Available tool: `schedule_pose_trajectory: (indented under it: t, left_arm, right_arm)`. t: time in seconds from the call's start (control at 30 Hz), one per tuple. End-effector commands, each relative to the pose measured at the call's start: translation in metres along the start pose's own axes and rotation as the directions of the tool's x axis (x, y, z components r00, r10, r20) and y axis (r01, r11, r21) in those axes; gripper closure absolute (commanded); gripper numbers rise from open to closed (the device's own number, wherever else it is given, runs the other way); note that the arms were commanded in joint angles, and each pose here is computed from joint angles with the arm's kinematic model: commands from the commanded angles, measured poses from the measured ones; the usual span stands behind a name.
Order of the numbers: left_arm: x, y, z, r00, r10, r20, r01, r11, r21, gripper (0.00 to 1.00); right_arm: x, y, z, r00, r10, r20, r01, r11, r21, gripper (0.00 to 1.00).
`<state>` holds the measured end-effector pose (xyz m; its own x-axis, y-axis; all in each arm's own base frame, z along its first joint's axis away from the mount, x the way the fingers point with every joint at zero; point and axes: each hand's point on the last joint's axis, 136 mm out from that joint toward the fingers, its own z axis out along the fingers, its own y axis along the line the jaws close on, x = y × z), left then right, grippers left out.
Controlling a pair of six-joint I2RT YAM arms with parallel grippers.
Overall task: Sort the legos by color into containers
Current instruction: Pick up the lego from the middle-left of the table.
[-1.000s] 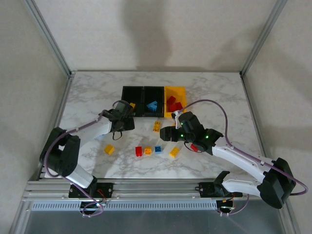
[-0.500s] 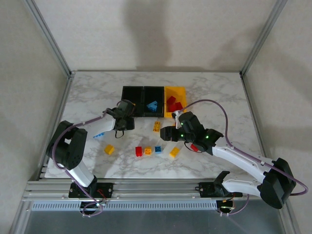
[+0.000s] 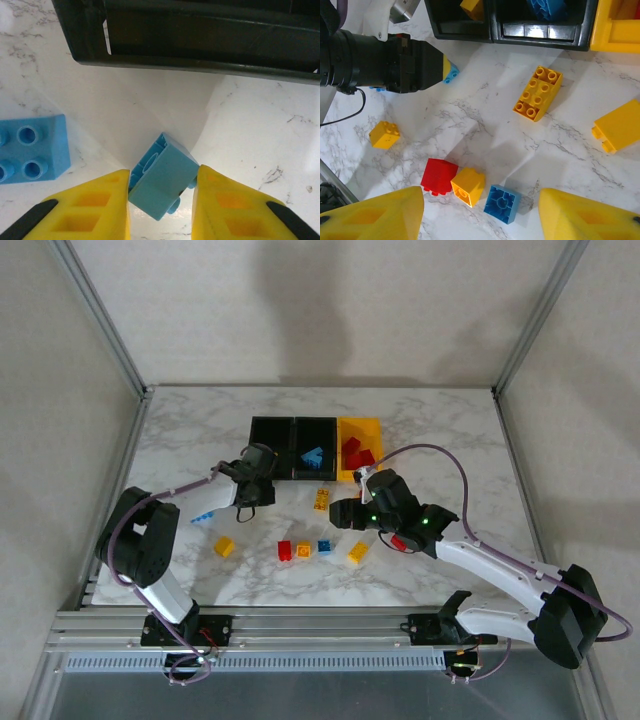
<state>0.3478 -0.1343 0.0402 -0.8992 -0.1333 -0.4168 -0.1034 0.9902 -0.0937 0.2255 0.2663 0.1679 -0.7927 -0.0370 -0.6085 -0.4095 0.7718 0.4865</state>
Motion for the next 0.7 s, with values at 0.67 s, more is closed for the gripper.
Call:
schedule_pose_trajectory:
  t: [0.67]
  left_arm:
    - [-0.006, -0.016, -0.039, 1.0, 0.023, 0.007, -0.024, 0.999, 0.045, 0.79]
  right_arm:
    - [-0.003, 0.002, -0.005, 1.0, -0.007, 0.022, 0.006, 1.0, 0.008, 0.38]
